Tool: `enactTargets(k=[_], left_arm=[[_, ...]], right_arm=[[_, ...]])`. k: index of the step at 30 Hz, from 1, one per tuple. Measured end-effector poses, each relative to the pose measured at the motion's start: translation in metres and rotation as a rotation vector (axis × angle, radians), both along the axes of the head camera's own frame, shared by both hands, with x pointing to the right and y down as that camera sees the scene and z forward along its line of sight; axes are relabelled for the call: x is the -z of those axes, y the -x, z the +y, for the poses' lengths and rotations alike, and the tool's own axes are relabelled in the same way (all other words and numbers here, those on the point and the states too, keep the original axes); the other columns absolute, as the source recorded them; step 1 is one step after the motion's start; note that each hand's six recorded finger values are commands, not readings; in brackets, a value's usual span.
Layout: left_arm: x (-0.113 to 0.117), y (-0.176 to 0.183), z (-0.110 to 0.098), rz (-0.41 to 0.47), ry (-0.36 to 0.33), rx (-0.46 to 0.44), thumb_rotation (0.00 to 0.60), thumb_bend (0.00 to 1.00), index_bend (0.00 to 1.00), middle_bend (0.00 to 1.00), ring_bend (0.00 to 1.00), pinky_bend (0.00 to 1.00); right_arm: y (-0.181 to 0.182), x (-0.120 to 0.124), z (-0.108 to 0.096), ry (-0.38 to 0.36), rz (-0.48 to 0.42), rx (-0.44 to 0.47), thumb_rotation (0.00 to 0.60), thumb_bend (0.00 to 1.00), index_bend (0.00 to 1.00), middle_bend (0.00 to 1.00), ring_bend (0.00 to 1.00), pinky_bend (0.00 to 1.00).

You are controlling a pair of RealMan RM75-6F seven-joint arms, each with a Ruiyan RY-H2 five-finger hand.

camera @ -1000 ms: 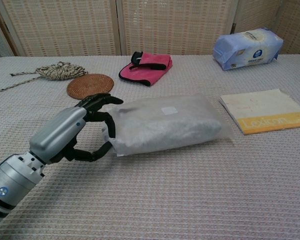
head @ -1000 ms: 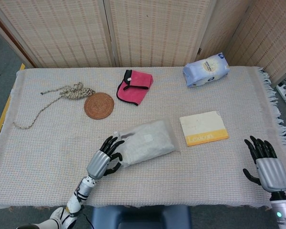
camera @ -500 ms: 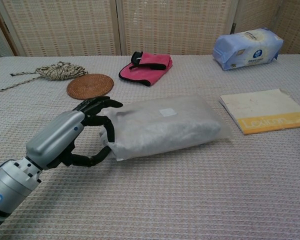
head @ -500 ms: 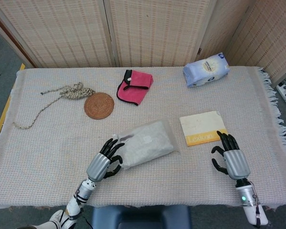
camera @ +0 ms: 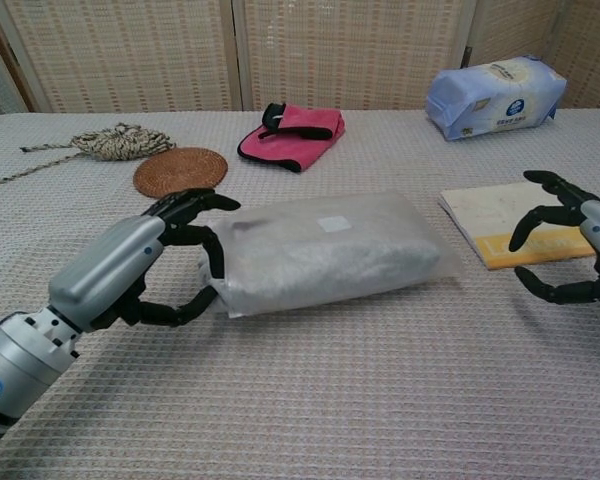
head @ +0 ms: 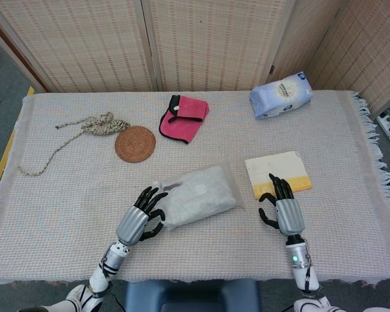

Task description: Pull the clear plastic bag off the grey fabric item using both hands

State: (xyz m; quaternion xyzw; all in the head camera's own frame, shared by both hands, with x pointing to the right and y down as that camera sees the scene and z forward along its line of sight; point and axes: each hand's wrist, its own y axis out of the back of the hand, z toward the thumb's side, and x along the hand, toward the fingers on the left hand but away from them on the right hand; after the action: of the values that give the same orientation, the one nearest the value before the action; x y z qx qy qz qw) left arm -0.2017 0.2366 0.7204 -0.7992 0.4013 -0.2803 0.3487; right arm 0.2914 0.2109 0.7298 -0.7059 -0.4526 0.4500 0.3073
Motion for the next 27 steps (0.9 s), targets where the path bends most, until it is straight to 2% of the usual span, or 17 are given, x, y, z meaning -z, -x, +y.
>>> enactTargets(k=[7,17,27], left_arm=[[0.001,0.004,-0.006,-0.005,-0.005,0.013,0.6,0.58,0.82,0.18,0.0,0.0],[0.001,0.006,-0.01,-0.007,-0.002,0.023,0.6,0.58,0.82,0.18,0.0,0.0],[0.002,0.005,-0.011,-0.009,-0.007,0.021,0.6,0.58,0.82,0.18,0.0,0.0]], right_arm=[[0.018,-0.012,0.001,0.023,-0.053,-0.009,0.6,0.31,0.41,0.0,0.0,0.0],[0.031,-0.012,0.008,0.038,-0.138,-0.029,0.6,0.25,0.38,0.0,0.0,0.0],[0.05,-0.019,0.008,0.036,-0.161,-0.032,0.6,0.25,0.37,0.0,0.0,0.0]])
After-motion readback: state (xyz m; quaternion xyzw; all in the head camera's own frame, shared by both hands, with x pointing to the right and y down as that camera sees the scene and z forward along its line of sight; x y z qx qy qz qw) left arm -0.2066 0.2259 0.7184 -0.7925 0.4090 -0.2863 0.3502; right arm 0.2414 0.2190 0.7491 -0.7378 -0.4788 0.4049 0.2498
